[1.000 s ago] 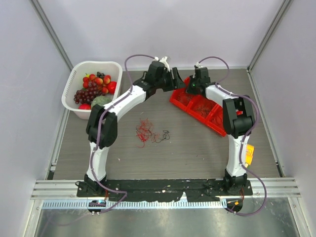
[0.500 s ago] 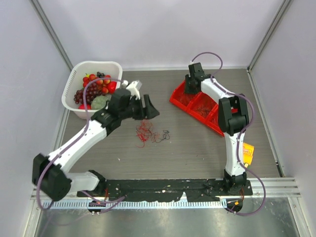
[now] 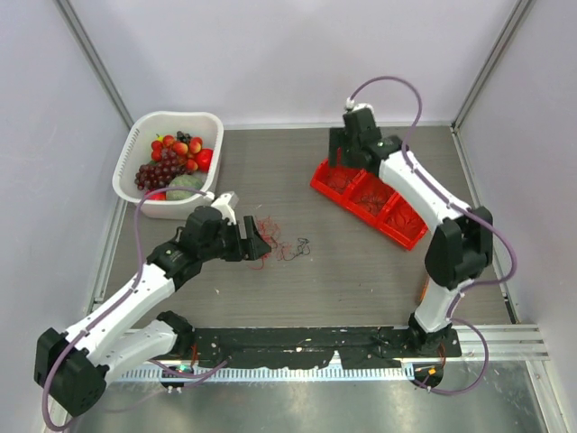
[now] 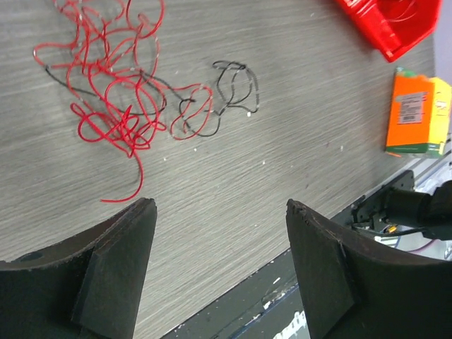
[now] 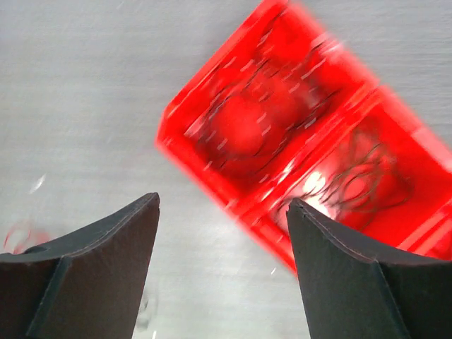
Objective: Untangle the cables
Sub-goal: Place the cable in the bin, then untie the cable.
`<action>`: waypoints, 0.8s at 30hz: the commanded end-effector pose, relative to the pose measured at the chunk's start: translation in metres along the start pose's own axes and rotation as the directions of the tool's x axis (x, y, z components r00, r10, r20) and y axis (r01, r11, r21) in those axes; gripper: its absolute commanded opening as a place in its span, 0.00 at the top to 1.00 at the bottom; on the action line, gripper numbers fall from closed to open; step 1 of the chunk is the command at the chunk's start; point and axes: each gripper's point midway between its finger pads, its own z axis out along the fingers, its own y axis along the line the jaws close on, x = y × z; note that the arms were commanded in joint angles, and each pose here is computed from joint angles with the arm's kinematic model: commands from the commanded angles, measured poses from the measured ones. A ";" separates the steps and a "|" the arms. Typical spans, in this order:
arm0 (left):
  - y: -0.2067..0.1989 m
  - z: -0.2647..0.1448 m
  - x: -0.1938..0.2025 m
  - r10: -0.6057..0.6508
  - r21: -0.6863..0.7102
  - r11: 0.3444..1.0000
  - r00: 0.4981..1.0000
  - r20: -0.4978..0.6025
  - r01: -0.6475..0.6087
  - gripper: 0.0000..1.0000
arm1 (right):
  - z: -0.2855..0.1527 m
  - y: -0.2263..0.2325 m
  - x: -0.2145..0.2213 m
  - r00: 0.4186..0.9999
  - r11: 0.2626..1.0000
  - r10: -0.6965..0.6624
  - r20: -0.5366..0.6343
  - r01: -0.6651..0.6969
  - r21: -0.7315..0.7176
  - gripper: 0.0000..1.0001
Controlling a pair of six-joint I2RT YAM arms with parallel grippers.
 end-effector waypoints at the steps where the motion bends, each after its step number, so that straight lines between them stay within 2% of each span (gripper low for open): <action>1: -0.007 0.020 0.002 -0.037 0.060 0.998 0.999 -0.009 0.037 0.24 | -0.043 0.068 0.062 0.993 0.974 -0.107 -0.041 0.097 -0.206 0.22; 2: -0.010 0.025 0.003 -0.048 0.080 0.996 0.999 -0.024 0.049 0.25 | -0.044 0.092 0.099 0.987 0.927 -0.113 -0.110 0.065 -0.369 0.26; 3: -0.015 0.029 0.003 -0.059 0.104 0.993 0.998 -0.033 0.062 0.27 | -0.058 0.102 0.098 0.994 0.902 -0.050 -0.096 0.004 -0.431 0.28; 4: -0.018 0.034 0.003 -0.073 0.119 0.990 0.996 -0.042 0.078 0.28 | -0.056 0.109 0.126 0.991 0.872 -0.039 -0.127 -0.028 -0.489 0.32; 5: -0.021 0.038 0.003 -0.085 0.132 0.987 0.995 -0.047 0.090 0.29 | -0.068 0.113 0.127 0.992 0.849 -0.003 -0.126 -0.064 -0.525 0.35; 6: -0.021 0.043 0.003 -0.096 0.135 0.986 0.994 -0.052 0.102 0.30 | -0.069 0.115 0.147 0.988 0.822 0.001 -0.152 -0.088 -0.562 0.38; 12: 0.002 0.081 0.017 -0.106 0.031 0.993 0.987 -0.117 0.110 0.36 | -0.075 0.127 0.193 0.965 0.716 0.063 -0.256 -0.222 -0.662 0.36; 17: 0.021 0.092 0.029 -0.107 -0.060 0.993 0.986 -0.125 0.100 0.41 | -0.061 0.132 0.215 0.947 0.707 0.074 -0.313 -0.271 -0.654 0.37; 21: 0.027 0.090 0.031 -0.112 -0.084 0.991 0.987 -0.111 0.103 0.38 | -0.050 0.139 0.222 0.942 0.711 0.065 -0.329 -0.275 -0.647 0.40; 22: 0.029 0.089 0.032 -0.114 -0.092 0.990 0.988 -0.106 0.105 0.38 | -0.047 0.140 0.225 0.941 0.717 0.060 -0.332 -0.272 -0.641 0.42; 24: 0.035 0.089 0.034 -0.122 -0.123 0.986 0.987 -0.101 0.109 0.42 | -0.044 0.141 0.231 0.940 0.734 0.046 -0.337 -0.261 -0.628 0.56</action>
